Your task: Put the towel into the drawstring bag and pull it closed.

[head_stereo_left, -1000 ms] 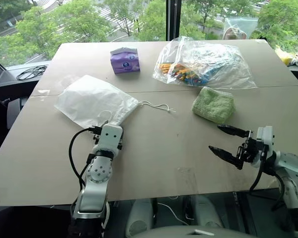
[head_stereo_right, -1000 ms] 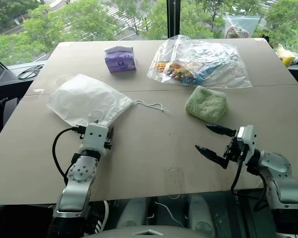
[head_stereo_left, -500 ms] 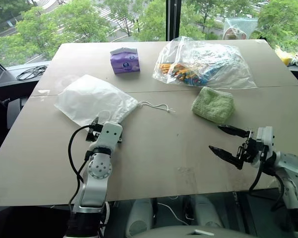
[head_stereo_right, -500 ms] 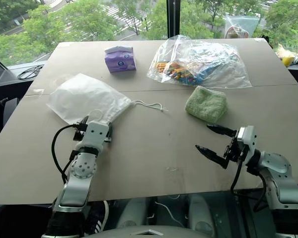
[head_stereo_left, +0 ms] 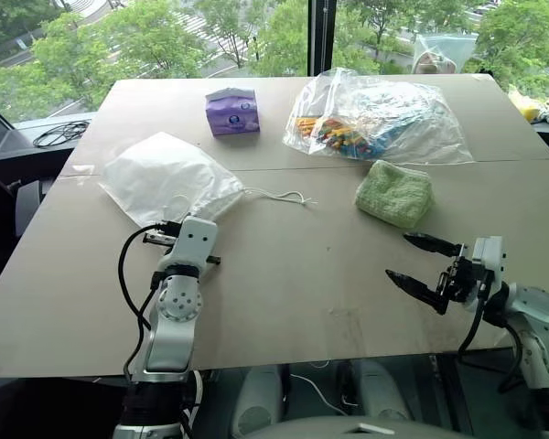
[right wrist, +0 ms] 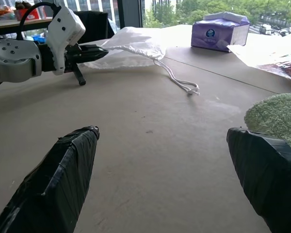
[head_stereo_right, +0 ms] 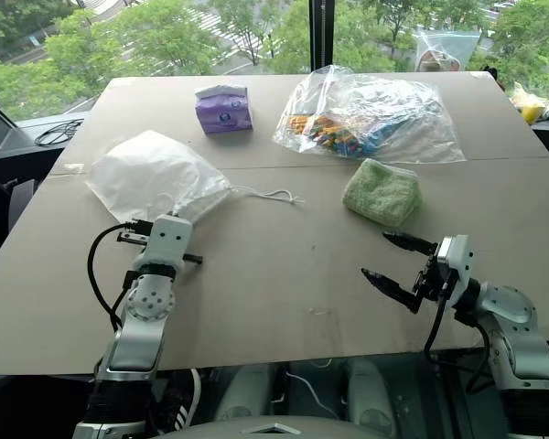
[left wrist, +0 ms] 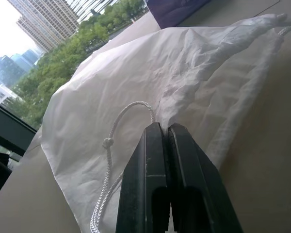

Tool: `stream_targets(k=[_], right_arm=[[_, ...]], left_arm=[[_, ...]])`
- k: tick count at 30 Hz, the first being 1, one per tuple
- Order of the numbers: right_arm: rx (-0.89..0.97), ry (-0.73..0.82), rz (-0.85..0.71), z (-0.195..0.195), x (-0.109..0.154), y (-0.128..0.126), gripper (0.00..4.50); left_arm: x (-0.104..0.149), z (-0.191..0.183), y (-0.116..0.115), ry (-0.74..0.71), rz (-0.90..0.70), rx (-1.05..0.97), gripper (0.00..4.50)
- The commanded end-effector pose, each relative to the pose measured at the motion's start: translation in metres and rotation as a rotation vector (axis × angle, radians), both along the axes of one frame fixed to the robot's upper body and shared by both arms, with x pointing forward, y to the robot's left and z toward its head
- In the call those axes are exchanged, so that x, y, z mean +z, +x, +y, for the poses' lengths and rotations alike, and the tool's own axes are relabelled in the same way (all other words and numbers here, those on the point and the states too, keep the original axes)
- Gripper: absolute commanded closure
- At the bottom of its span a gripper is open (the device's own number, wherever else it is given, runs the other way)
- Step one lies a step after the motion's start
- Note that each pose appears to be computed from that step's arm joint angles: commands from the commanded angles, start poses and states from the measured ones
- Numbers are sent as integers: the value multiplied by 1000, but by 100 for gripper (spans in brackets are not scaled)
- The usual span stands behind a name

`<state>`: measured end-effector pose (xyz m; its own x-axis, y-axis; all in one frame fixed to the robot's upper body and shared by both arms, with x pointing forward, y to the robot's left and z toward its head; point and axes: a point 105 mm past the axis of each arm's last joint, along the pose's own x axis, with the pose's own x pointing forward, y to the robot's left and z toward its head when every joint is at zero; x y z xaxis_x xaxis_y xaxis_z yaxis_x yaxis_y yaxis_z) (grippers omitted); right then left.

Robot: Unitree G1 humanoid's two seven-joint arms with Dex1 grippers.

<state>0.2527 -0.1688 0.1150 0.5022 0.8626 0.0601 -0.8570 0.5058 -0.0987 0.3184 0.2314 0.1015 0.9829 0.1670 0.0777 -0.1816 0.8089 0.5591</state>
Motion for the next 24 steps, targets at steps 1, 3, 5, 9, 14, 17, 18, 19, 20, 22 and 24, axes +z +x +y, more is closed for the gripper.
stream_targets(k=[1,3,5,9,14,17,18,19,20,22,24], right_arm=[[-11,-4,-51,-2,12,3,0],[-49,-3,-63,-2,16,11,0],[-159,-55,-84,-3,17,30,0],[-371,-215,-93,-8,7,68,0],[-454,-384,-225,13,16,107,0],[-470,-552,-322,22,16,123,0],[-470,-598,-333,22,13,127,0],[-475,-656,-337,20,8,132,0],[-476,-701,-334,18,3,136,0],[-513,-733,-295,10,-4,143,0],[-579,-733,-246,-2,-5,152,0]], left_arm=[[29,4,0,-32,-92,-14,442],[40,4,1,-36,-104,-22,442],[46,3,4,-80,-90,-33,442],[59,-1,10,-197,-65,-42,442],[80,-12,20,-214,-60,-113,442],[86,-15,24,-207,-58,-143,442],[87,-15,24,-207,-56,-145,442],[86,-15,25,-202,-54,-147,442],[86,-15,25,-197,-53,-150,442],[86,-14,26,-192,-51,-152,442],[86,-13,25,-190,-51,-150,442]])
